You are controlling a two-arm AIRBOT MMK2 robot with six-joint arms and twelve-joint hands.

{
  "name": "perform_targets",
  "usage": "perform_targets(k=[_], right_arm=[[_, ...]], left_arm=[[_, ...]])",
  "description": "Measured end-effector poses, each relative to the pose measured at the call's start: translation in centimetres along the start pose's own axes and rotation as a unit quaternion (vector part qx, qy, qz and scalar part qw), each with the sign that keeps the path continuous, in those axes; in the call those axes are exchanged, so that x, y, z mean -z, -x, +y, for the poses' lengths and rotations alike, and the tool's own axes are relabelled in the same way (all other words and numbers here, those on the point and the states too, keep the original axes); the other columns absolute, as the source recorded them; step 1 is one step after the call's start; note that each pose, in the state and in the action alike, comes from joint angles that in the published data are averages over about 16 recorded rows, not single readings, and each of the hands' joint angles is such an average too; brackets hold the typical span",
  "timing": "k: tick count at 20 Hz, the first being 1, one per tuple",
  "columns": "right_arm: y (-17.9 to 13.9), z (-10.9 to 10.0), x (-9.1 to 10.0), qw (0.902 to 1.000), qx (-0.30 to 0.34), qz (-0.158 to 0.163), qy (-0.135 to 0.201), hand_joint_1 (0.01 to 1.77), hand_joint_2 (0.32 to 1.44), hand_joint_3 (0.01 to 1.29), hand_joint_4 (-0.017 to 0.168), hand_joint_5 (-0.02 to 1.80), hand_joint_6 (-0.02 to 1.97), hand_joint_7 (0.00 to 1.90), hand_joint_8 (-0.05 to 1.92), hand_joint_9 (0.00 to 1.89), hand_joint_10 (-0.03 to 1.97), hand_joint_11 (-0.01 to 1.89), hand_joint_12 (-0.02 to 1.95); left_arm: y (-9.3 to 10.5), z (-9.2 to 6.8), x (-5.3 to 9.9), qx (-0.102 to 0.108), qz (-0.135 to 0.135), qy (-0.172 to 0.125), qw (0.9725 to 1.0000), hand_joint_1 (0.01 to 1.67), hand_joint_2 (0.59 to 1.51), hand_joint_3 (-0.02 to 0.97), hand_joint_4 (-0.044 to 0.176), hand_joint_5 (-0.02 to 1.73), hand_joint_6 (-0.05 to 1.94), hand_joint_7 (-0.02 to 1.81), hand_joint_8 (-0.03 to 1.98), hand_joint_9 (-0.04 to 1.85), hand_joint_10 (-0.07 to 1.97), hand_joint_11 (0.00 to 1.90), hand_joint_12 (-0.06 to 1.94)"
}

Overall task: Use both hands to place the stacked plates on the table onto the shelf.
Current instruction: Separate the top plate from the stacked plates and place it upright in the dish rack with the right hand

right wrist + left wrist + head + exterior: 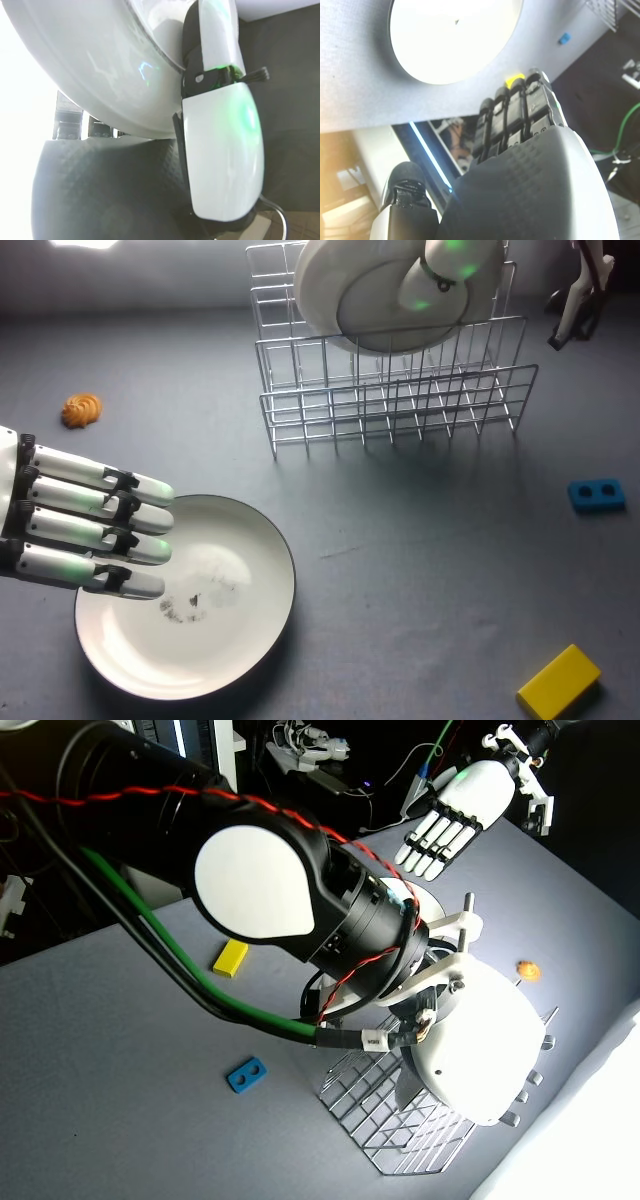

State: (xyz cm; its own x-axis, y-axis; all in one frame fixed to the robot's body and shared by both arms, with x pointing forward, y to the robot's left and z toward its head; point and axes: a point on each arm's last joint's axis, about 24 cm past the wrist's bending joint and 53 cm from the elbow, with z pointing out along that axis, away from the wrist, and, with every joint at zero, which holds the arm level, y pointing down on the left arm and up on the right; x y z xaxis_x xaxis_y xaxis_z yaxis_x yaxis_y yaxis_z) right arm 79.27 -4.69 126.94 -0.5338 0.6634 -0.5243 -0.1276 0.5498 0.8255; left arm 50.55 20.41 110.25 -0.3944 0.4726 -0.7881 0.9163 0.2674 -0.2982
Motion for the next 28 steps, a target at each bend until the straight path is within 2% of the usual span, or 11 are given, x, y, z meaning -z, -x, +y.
perform_targets(k=[8,12,25,28], right_arm=[[-0.1,-0.1,-0.1,1.0,0.002,-0.001,0.003,1.22,1.01,0.02,0.006,0.99,0.88,1.09,0.68,1.22,0.04,0.75,1.04],[-0.1,-0.2,-0.1,1.0,0.003,-0.001,0.003,1.21,1.03,0.02,0.001,0.96,0.83,1.09,0.51,1.19,0.04,0.74,1.02],[0.3,0.2,0.1,1.0,0.0,-0.004,0.009,1.2,1.05,0.02,0.003,0.96,0.84,1.1,0.57,1.17,0.04,0.79,0.94],[0.6,0.7,0.4,0.9998,0.0,-0.006,0.017,1.18,1.04,0.02,0.004,0.96,0.78,1.09,0.61,1.16,0.04,0.77,0.93]], left_arm=[[-1.1,1.3,-0.5,0.011,0.014,0.032,0.9993,0.02,1.153,0.021,0.001,0.11,0.02,0.08,0.01,0.03,0.01,0.02,-0.01],[-1.5,1.8,-0.7,0.015,0.019,0.047,0.9986,0.02,1.155,0.021,0.001,0.12,0.02,0.09,0.01,0.04,0.01,0.02,-0.01],[-1.6,2.5,-0.5,0.017,0.019,0.06,0.9979,0.02,1.157,0.02,0.001,0.11,0.02,0.09,0.02,0.04,0.01,0.02,-0.01],[-1.7,2.5,-0.4,0.019,0.021,0.061,0.9977,0.02,1.156,0.021,0.001,0.1,0.02,0.08,0.01,0.03,0.01,0.02,-0.01]])
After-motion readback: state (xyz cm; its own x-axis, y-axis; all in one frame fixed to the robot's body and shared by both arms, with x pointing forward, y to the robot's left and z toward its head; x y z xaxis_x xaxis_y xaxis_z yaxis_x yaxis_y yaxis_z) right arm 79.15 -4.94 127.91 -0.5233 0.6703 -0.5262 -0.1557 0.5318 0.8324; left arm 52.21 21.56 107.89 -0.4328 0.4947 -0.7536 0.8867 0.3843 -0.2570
